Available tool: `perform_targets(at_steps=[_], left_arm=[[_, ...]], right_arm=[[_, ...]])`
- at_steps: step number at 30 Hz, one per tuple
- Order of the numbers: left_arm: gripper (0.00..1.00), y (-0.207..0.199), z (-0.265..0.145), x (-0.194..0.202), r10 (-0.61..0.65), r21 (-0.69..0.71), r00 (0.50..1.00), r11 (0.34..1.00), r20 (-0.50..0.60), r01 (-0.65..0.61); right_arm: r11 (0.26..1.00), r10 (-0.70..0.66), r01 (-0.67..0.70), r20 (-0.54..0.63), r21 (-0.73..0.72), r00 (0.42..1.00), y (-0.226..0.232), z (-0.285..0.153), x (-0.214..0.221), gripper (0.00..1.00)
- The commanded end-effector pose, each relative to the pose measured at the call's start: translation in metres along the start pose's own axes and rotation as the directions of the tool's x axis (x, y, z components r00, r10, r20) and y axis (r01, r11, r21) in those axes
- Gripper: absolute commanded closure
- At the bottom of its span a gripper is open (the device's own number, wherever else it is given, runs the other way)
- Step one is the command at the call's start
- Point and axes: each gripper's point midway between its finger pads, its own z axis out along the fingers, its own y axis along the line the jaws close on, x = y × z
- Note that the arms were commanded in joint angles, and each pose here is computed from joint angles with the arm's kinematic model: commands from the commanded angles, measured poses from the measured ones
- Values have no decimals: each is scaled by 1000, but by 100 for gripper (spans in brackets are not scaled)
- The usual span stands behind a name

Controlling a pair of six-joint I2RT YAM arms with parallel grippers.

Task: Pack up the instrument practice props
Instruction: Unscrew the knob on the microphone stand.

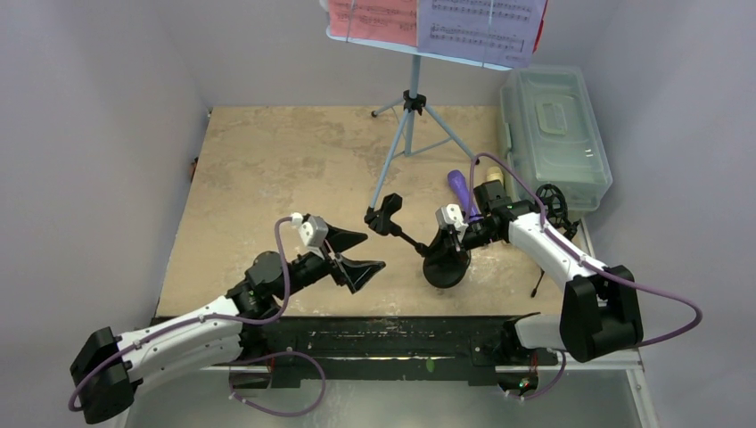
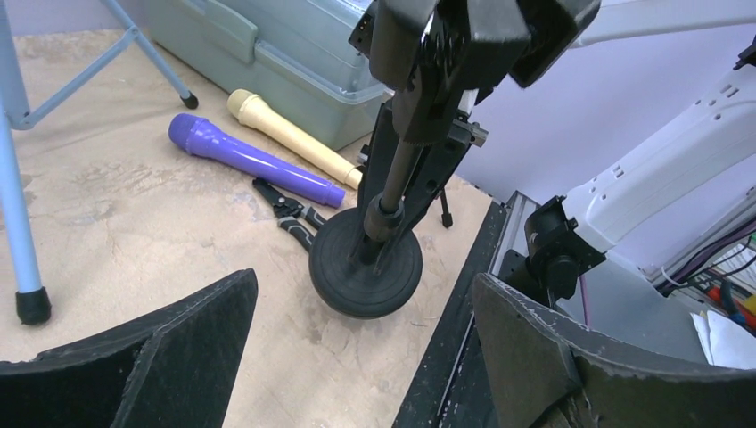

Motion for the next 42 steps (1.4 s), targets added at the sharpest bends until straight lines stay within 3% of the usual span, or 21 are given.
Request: perform_targets(at_steps=[1, 6, 13, 19, 28, 34, 42], left_arm=[[11, 0, -4, -19, -32, -48, 999, 998, 17, 33], [10, 7, -8, -19, -47, -77, 997, 996, 57, 52], [11, 2, 9, -8, -88, -48, 996, 995, -7, 88], [11, 3, 5, -3, -114, -43, 993, 993, 8, 114], [11, 4, 10, 12, -73, -20, 997, 997, -38, 72], [11, 1, -2, 7, -127, -28, 992, 992, -22, 127], [11, 4, -25, 0, -58, -66, 998, 996, -23, 56]], right_arm=[[996, -92, 92, 67, 3, 993, -6, -4, -30, 100], [995, -97, 97, 60, 1, 993, -6, -4, -28, 100], [994, -111, 110, 35, 20, 993, -9, -6, -27, 100], [994, -108, 108, 28, 20, 994, -10, -6, -26, 100], [994, -99, 99, -4, 35, 995, -14, -7, -19, 100], [995, -92, 92, -1, 31, 996, -15, -6, -19, 100], [997, -74, 75, -48, 20, 996, -17, -5, -3, 100]])
